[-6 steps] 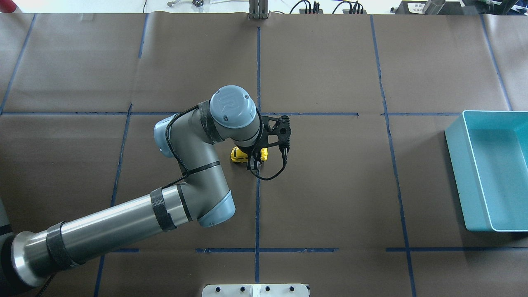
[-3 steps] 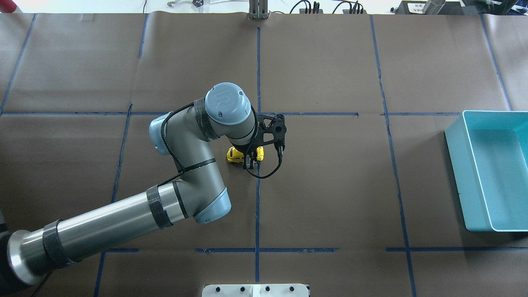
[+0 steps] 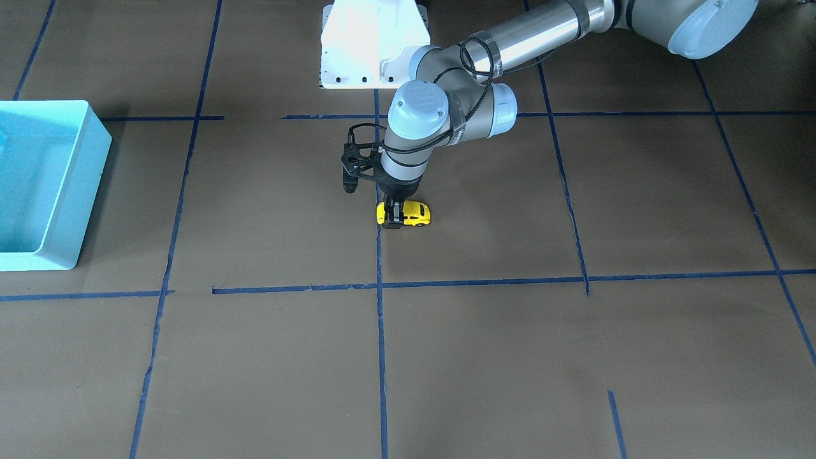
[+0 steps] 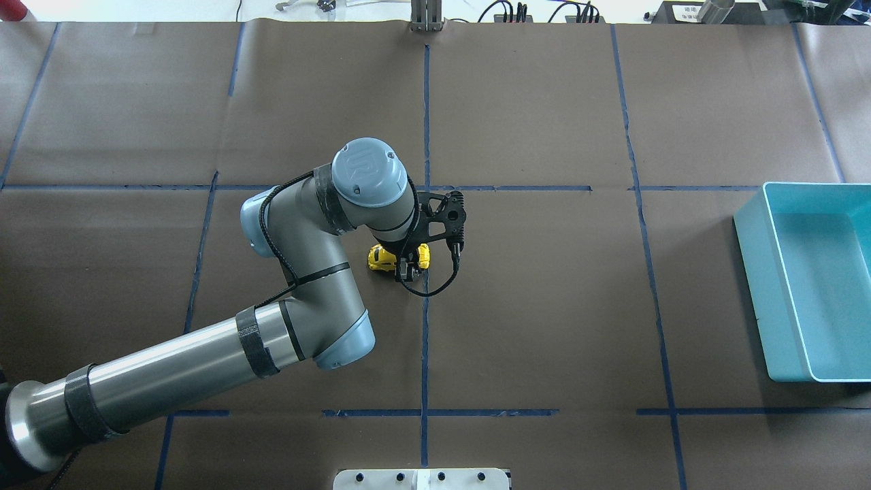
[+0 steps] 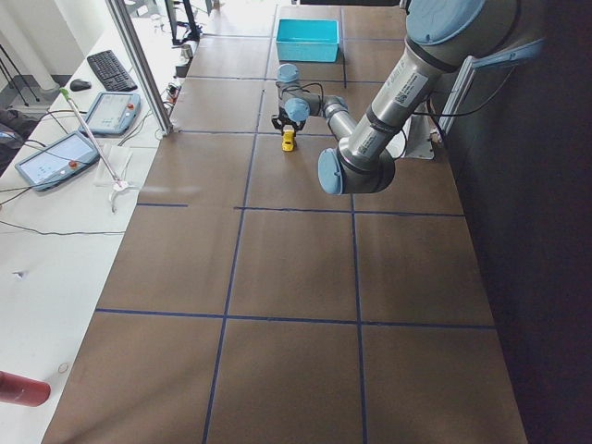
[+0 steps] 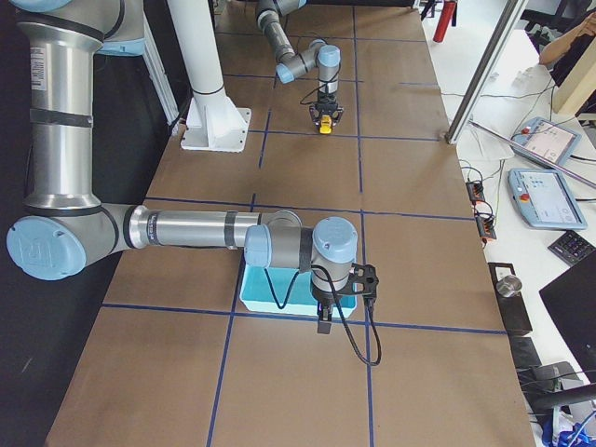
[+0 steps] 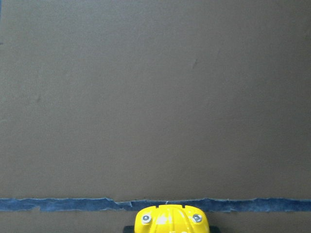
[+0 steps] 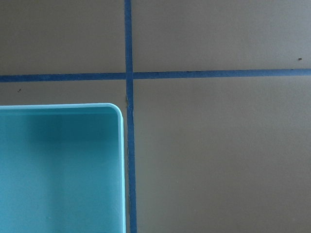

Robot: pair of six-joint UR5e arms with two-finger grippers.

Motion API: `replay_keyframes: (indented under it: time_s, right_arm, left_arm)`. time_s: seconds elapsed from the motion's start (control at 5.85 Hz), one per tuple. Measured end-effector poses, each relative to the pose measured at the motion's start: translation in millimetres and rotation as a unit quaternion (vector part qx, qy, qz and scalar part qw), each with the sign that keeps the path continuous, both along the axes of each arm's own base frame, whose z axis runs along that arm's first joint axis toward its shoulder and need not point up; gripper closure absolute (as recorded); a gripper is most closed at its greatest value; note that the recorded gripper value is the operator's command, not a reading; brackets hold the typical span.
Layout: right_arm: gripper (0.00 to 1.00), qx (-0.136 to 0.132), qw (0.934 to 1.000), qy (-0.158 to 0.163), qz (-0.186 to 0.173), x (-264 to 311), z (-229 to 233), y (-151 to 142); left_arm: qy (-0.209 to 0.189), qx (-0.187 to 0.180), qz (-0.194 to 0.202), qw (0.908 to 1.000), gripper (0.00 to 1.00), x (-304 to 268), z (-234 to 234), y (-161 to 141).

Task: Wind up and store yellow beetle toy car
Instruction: 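Keep dragging the car backward toward the left arm's base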

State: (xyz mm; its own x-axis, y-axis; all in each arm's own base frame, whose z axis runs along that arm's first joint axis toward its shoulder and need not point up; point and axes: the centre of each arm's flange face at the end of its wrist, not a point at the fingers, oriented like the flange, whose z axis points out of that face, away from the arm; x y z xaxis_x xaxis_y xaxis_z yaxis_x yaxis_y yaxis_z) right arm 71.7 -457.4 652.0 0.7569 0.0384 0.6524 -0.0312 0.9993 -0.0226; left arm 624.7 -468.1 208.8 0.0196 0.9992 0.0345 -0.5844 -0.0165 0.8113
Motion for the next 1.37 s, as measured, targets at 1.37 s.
replay_keyframes:
  time_s: [1.37]
  right_arm:
    - [0.00, -0.009, 1.0000, 0.000, 0.000, 0, 9, 1]
  left_arm:
    - [-0.001, -0.002, -0.003, 1.0000, 0.97, -23, 25, 3]
